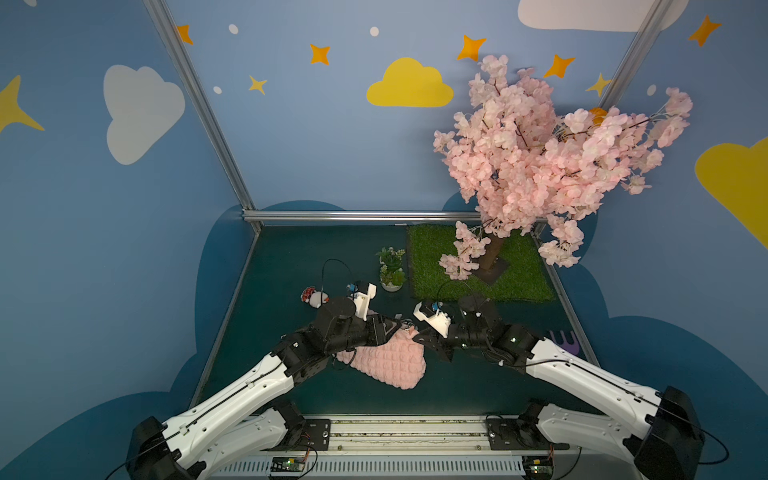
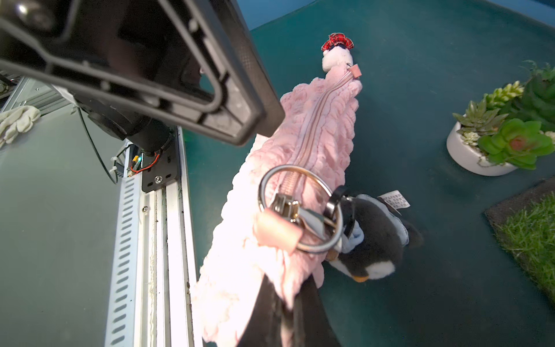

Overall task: Remove the decoration from the bag
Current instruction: Adjust the bag at the center of the board.

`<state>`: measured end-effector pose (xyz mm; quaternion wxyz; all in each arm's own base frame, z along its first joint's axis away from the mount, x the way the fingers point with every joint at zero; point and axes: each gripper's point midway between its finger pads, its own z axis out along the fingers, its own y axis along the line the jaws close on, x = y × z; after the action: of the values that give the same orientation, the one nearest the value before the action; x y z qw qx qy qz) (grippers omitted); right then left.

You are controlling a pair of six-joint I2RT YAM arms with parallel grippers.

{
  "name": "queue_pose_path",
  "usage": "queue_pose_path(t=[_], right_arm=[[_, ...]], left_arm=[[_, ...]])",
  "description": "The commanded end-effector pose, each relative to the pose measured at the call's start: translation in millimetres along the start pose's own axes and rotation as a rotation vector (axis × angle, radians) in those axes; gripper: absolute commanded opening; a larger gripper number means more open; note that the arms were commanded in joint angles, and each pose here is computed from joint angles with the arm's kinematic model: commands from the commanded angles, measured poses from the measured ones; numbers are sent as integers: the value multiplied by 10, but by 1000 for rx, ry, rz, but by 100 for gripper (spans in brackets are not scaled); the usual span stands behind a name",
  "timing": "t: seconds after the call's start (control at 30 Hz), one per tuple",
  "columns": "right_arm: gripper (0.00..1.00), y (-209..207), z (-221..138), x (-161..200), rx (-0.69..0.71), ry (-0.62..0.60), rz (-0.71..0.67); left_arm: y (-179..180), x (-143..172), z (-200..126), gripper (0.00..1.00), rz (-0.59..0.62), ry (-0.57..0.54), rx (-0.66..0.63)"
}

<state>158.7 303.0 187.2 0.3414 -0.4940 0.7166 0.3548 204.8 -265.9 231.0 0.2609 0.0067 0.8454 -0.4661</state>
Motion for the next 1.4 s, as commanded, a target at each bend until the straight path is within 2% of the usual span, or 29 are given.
queue_pose_path(t=[0.0, 0.07, 0.17, 0.3, 0.47, 0.73, 0.97, 1.17, 1.27, 1.37], right_arm=[[0, 77, 17, -11, -4, -31, -22], [0, 113, 35, 35, -1, -26, -35], [0, 173, 74, 151, -6, -7, -52], [0, 198, 89, 175, -8, -13, -54], [0, 210, 93, 183, -11, -17, -58], [0, 255, 101, 211, -13, -12, -84], [0, 271, 108, 215, -17, -10, -89], [0, 294, 130, 258, -22, 5, -103], [0, 305, 137, 280, -23, 19, -117], [0, 316, 158, 317, -24, 33, -125]], left_arm=[[-29, 53, 13, 40, -182, 26, -9], [-47, 74, 26, 39, -264, 29, 3], [-73, 90, 42, 39, -320, 30, 16], [-45, 259, 93, 38, -406, 107, -5], [197, 446, -86, 38, -423, 149, -148], [195, 410, 180, 38, -449, 134, -89], [270, 477, 229, 37, -487, 157, -100], [238, 390, 318, 32, -475, 143, -85], [218, 389, 331, 26, -477, 152, -66], [180, 381, 336, 25, -470, 167, -52]])
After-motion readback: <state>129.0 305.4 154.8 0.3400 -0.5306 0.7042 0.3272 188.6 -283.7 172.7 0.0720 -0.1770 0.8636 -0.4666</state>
